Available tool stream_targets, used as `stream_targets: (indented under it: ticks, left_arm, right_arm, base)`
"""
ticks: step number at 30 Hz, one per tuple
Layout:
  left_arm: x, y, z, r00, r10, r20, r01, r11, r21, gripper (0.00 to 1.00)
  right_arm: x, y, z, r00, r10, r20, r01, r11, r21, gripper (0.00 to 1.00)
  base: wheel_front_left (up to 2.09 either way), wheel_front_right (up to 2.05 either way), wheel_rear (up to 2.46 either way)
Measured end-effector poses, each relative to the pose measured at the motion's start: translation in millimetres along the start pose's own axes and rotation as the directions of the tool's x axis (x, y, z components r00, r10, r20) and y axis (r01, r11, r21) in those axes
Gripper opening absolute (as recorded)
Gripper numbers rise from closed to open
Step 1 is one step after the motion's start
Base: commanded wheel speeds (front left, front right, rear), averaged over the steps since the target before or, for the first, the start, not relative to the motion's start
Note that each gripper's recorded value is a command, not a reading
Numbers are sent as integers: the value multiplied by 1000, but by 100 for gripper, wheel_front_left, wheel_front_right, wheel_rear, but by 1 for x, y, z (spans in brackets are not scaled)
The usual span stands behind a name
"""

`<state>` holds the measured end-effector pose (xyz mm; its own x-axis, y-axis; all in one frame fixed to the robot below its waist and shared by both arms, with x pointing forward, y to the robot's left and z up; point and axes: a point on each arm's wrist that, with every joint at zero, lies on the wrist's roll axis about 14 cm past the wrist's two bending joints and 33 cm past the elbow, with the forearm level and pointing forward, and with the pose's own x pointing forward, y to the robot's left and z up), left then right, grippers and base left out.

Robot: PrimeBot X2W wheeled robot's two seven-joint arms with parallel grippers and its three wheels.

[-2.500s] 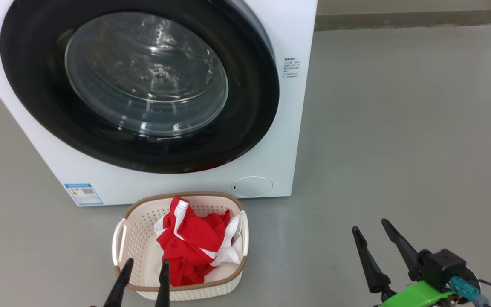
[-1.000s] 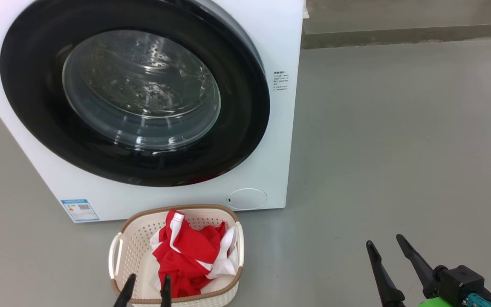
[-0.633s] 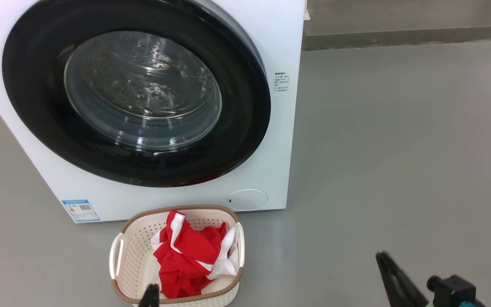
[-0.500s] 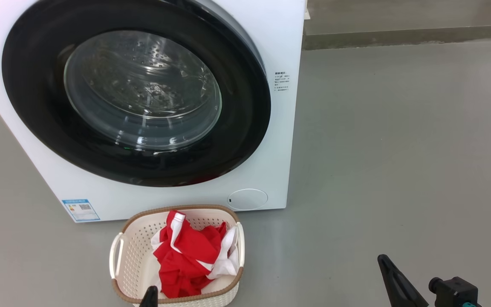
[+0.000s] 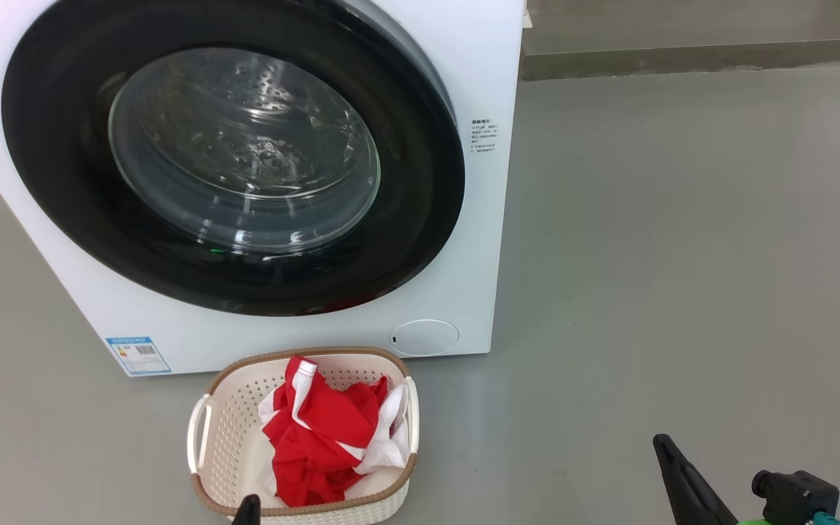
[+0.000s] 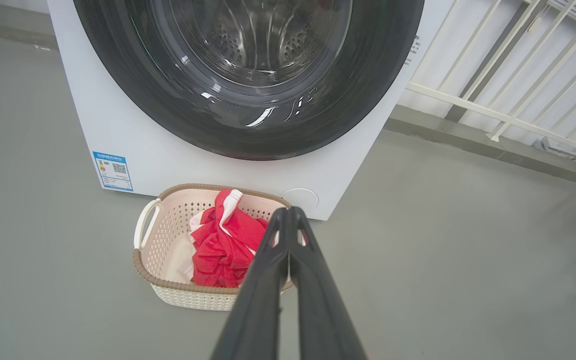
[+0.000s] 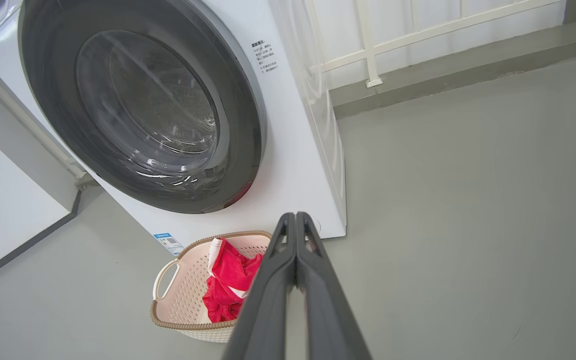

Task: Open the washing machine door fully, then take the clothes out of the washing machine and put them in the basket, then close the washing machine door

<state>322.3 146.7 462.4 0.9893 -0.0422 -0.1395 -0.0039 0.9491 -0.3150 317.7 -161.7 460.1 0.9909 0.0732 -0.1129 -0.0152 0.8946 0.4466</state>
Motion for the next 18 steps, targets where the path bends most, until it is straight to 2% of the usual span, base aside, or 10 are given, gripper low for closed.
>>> stream_targets:
  ticks: [18]
  left_arm:
    - [9, 8, 0, 999, 16, -34, -23, 979, -202, 0]
  right_arm:
    - [7, -8, 3, 1000, -31, -1, 31, 982, 187, 0]
  base:
    - [0, 0, 0]
